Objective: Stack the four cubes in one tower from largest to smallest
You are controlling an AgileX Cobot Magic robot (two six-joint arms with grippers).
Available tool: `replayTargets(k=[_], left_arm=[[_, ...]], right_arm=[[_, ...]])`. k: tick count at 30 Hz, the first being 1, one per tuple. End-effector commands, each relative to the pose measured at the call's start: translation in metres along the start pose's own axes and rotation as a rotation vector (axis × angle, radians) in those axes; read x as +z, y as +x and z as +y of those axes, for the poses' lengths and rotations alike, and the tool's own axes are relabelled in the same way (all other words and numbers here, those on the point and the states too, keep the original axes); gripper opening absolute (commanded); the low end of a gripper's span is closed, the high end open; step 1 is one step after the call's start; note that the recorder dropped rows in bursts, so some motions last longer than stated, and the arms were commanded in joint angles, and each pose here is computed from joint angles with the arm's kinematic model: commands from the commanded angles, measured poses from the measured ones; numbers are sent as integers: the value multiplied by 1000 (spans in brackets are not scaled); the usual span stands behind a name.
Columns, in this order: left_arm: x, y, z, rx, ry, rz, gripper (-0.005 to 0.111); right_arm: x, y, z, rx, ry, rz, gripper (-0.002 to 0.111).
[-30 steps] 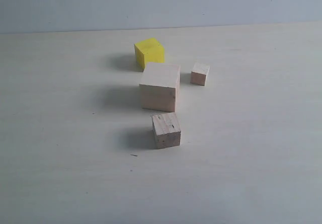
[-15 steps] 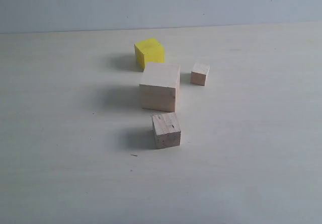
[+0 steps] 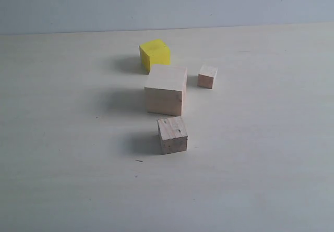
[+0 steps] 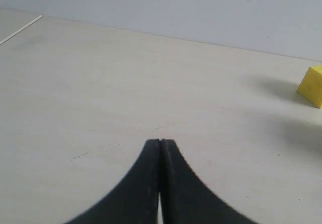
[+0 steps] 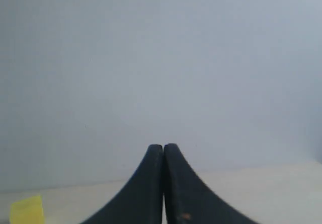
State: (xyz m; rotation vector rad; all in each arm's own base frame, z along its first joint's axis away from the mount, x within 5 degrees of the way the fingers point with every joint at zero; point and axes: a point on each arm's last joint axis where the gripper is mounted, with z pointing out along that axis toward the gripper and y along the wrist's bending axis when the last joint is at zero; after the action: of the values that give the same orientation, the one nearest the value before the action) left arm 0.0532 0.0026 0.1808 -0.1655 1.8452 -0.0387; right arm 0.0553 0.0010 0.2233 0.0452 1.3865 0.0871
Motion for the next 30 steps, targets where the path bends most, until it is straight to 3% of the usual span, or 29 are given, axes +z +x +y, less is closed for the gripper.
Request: replayTargets(k=[1, 9, 13, 21, 26, 30], left_arm=[[0, 0, 0, 3, 6, -9, 0], [0, 0, 0, 3, 6, -9, 0], [0, 0, 0, 3, 6, -9, 0], [0, 0, 0, 3, 6, -9, 0], [0, 0, 0, 3, 6, -9, 0], [0, 0, 0, 3, 6, -9, 0]], right_arm=[[-1, -5, 0, -4, 4, -67, 0], [-2, -12, 0, 11, 2, -146, 0], [-2, -15, 0, 136, -9, -148, 0], [1, -73, 6, 46, -13, -125, 0], [21, -110, 11, 12, -36, 7, 0], [49, -116, 20, -58, -108, 275, 0]])
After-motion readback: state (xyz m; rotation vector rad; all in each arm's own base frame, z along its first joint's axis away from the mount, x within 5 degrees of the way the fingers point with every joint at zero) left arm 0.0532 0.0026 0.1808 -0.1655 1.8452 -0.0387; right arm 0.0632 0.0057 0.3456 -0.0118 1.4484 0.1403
